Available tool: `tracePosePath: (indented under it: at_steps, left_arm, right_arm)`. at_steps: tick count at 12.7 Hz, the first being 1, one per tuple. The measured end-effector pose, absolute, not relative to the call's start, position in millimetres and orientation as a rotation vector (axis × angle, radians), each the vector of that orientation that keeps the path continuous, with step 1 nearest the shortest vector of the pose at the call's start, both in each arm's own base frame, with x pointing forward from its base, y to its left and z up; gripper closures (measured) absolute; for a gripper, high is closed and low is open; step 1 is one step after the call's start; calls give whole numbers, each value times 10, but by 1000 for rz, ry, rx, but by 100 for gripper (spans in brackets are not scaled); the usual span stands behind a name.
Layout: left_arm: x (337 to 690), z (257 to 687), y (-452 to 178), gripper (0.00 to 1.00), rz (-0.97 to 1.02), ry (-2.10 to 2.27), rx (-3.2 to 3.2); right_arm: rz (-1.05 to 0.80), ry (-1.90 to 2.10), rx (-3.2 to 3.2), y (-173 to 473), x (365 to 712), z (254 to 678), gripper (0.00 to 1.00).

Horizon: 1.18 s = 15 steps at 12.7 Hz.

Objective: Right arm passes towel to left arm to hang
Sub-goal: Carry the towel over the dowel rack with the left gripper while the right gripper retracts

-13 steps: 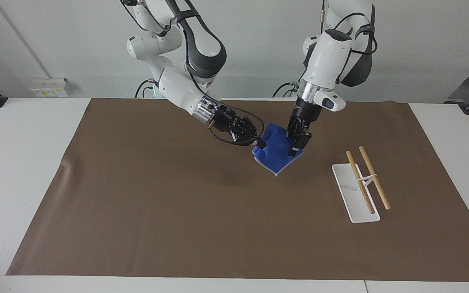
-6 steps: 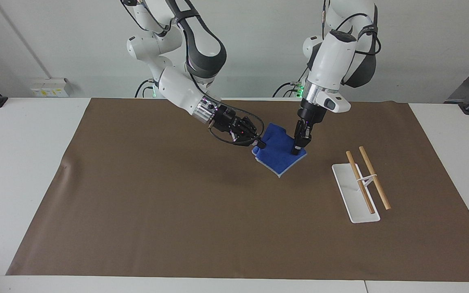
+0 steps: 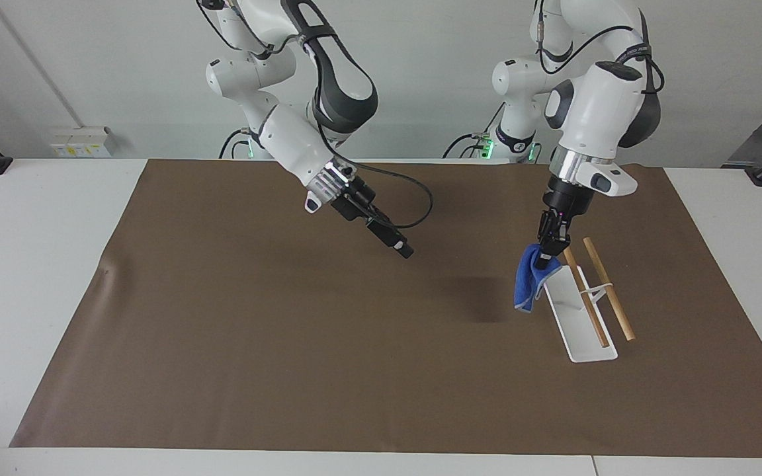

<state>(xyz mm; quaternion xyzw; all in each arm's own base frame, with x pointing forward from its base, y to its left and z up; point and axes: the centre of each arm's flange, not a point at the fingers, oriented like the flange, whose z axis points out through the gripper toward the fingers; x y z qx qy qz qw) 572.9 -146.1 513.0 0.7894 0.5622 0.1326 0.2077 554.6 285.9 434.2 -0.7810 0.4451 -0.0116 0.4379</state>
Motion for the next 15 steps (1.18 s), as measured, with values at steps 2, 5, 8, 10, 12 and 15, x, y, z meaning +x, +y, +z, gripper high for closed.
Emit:
tracePosePath:
  at_steps: [2,5,8,10,12,15]
  left_arm:
    - [5798,5132,-1163,98,412,1533,2235]
    - [5903,5159,-641,98,508,1482,2270]
    - [6004,5185,-127,98,646,1431,2270]
    - [6033,5176,113,98,687,1441,2262]
    - [6073,5219,209,98,712,1449,2244]
    - [6095,5228,383,98,725,1480,2227]
  right_arm:
    - [-154,941,-2130,2789,5564,4279,0]
    - [-343,652,-2422,2463,5683,4170,0]
    - [-390,356,-2769,1982,5817,4080,0]
    - [-363,224,-2953,1697,5871,4160,0]
    - [-303,207,-3029,1512,5920,4381,0]
    - [-233,242,-3096,1199,5971,4848,0]
